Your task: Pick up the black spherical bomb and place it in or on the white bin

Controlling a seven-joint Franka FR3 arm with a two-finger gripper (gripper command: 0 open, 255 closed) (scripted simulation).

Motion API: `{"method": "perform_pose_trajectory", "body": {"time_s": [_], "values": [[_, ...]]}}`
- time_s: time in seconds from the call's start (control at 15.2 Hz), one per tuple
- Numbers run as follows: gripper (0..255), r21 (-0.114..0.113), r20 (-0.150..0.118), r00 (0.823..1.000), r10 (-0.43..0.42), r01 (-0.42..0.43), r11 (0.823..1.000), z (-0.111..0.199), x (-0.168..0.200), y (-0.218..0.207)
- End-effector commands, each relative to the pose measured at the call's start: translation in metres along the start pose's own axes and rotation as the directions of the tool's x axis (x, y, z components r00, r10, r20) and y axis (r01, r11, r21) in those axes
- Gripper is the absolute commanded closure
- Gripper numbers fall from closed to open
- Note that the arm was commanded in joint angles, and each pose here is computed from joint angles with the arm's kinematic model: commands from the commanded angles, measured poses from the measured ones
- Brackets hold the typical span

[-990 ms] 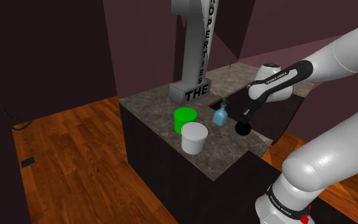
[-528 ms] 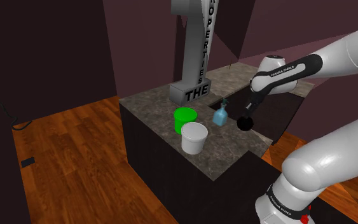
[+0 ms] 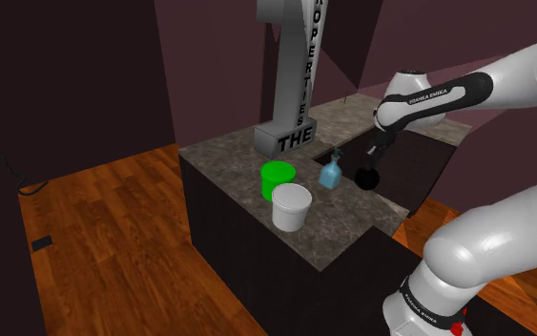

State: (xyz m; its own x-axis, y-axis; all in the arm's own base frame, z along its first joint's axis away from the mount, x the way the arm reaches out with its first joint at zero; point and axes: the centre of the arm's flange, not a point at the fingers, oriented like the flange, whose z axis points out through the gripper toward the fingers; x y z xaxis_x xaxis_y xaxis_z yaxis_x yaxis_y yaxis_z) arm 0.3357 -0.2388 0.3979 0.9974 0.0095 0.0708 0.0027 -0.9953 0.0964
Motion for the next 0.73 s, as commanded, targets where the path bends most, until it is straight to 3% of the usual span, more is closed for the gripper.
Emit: {"method": "perform_pose_trajectory", "body": {"time_s": [0.0, 0.66], "values": [[255, 0.000, 0.000, 1.000, 0.001, -0.001, 1.000, -0.006, 0.015, -0.016], [255, 0.000, 0.000, 1.000, 0.001, -0.001, 1.000, -0.027, 0.103, -0.112]]}}
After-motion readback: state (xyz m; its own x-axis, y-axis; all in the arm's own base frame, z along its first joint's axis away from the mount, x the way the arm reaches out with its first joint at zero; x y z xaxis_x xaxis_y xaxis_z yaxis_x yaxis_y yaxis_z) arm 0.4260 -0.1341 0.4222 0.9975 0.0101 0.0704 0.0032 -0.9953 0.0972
